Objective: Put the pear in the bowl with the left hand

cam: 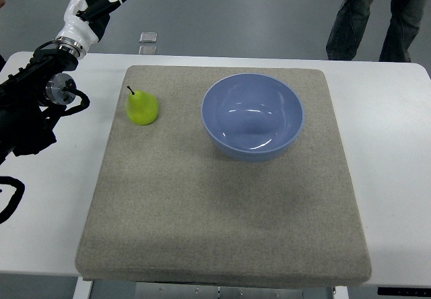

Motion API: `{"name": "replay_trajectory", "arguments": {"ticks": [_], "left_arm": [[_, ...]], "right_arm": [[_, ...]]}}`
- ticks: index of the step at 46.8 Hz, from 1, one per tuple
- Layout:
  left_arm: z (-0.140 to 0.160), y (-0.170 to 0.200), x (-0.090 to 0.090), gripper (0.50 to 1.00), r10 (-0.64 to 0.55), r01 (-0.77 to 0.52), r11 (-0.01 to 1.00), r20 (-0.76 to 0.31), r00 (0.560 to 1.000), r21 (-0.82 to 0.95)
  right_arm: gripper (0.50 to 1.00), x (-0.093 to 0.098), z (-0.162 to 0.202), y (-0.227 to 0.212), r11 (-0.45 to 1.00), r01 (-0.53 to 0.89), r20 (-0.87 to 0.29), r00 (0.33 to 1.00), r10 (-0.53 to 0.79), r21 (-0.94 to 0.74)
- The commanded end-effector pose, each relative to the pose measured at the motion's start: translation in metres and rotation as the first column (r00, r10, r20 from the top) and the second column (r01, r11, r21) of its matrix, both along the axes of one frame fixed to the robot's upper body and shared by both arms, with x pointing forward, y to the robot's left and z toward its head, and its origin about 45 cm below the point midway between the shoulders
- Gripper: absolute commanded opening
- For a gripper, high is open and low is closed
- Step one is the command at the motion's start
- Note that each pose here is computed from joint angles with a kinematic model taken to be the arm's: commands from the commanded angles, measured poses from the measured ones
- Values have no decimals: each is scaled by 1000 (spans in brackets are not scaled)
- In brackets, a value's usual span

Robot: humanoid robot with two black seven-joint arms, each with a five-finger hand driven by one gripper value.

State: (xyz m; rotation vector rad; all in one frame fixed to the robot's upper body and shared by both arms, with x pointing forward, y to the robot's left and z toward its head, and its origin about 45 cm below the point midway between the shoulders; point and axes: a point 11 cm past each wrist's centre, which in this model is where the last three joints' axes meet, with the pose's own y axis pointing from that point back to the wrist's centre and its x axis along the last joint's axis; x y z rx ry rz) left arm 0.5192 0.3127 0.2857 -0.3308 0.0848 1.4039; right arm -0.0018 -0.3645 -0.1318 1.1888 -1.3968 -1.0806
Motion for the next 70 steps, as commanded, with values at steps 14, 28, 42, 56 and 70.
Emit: {"name": "replay_trajectory", "arguments": {"ticks": [14,28,42,56,70], "left_arm": [[3,2,0,992,8,-8,1000,18,1000,-8],[4,3,0,994,9,-9,1000,21,1000,-13],[3,1,0,992,-11,11,1000,16,1000,8],[2,-2,-1,992,-65,66,988,-13,998,142],[12,-3,0,992,-139,139,930,-25,990,341]], "right_arm": [[926,0,0,0,1000,0,0,1000,0,0],[926,0,0,0,1000,0,0,1000,0,0],[926,0,0,-1,1000,0,0,1000,0,-1],[926,0,0,0,1000,0,0,1000,0,0],[926,0,0,0,1000,0,0,1000,0,0]]}}
